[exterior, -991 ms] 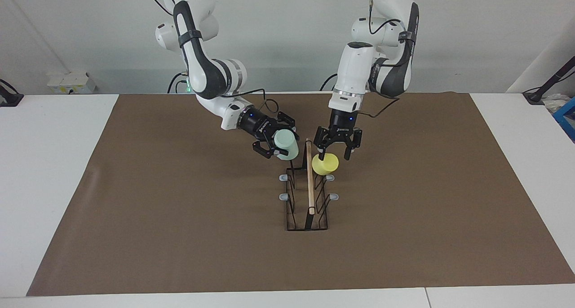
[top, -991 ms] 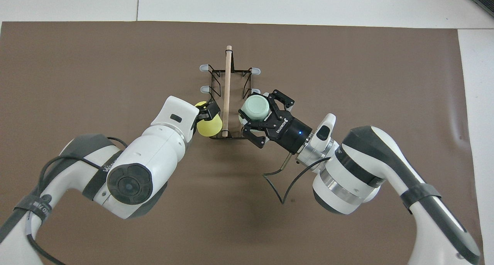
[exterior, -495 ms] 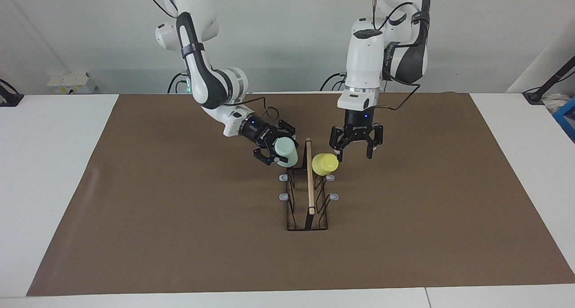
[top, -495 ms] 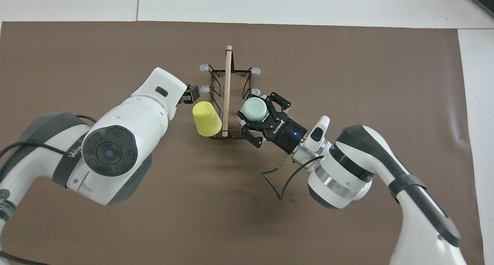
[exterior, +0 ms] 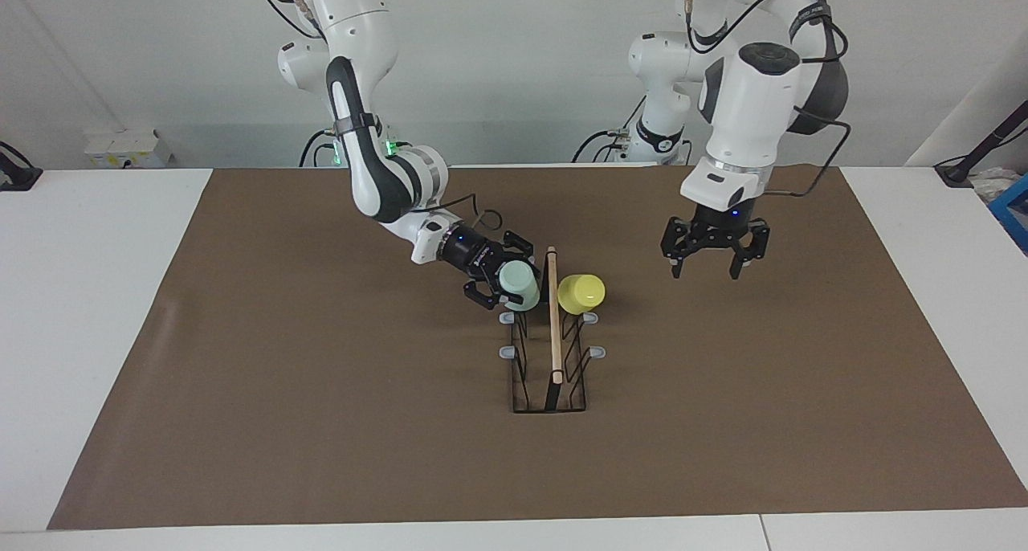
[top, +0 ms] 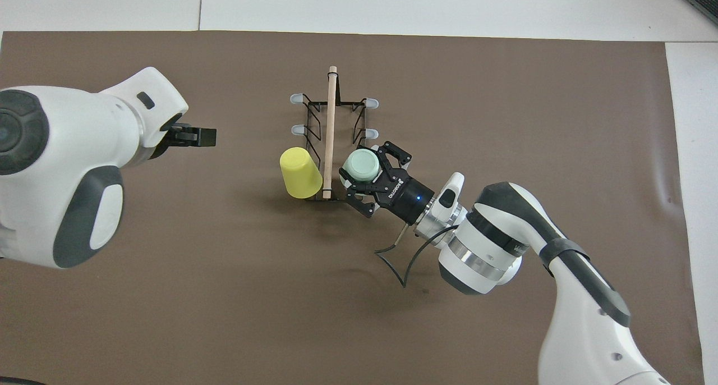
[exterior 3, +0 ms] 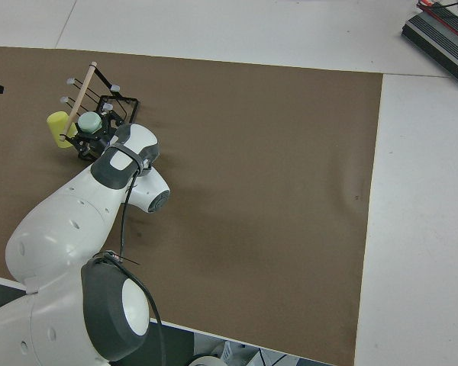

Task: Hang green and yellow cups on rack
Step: 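Withdraw the left gripper while the right gripper lowers the green cup onto a peg, then open the right gripper and release the green cup on the peg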

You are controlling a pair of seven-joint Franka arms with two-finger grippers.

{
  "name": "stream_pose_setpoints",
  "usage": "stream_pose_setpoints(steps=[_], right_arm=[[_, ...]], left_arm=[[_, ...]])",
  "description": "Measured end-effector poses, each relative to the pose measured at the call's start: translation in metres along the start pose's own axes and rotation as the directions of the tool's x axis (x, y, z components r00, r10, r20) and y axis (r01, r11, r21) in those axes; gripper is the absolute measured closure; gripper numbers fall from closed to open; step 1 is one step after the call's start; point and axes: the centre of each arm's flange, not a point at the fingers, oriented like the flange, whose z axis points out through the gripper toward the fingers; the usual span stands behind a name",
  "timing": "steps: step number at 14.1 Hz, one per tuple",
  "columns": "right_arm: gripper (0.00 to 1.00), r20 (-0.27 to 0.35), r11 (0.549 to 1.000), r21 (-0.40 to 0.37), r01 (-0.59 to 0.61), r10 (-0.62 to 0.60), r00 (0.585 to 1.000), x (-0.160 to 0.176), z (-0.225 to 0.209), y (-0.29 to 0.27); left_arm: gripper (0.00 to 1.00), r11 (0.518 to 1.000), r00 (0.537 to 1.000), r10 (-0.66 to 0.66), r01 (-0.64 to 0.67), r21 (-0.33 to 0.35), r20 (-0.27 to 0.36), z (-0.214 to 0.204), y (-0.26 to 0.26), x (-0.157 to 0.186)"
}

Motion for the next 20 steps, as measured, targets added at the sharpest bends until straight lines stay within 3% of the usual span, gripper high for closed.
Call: stream_pose_setpoints(steps=[3,8,11,12,20], right_arm=[[0.39,-0.011,1.0,0.012,-0.012,0.012,1.0,-0.011,0.002,0.0],[0.39,-0.025,1.0,0.017,-0.018,0.019,1.0,-0.02,0.003,0.003],[0.07,-0.017,1.0,0.014,-0.021,0.021,1.0,-0.023,0.002,0.003],[0.0,-0.013,1.0,0.012,-0.022,0.022,1.0,-0.024,0.001,0.003],[0.0,0.026,0.998,0.009,-0.07,0.069,0.997,-0.034,0.0,-0.003]], left_arm=[[0.0,0.998,0.995,0.066,-0.066,-0.014,0.076,-0.028,-0.046,-0.002],[0.0,0.995,0.987,0.098,-0.095,-0.029,0.128,-0.085,-0.1,0.0],[0.0,0.995,0.983,0.082,-0.073,-0.066,0.163,-0.101,-0.106,-0.004],[0.0,0.995,0.981,0.082,-0.071,-0.07,0.175,-0.101,-0.106,-0.006],[0.0,0.994,0.973,0.086,-0.07,-0.082,0.216,-0.096,-0.1,-0.01]])
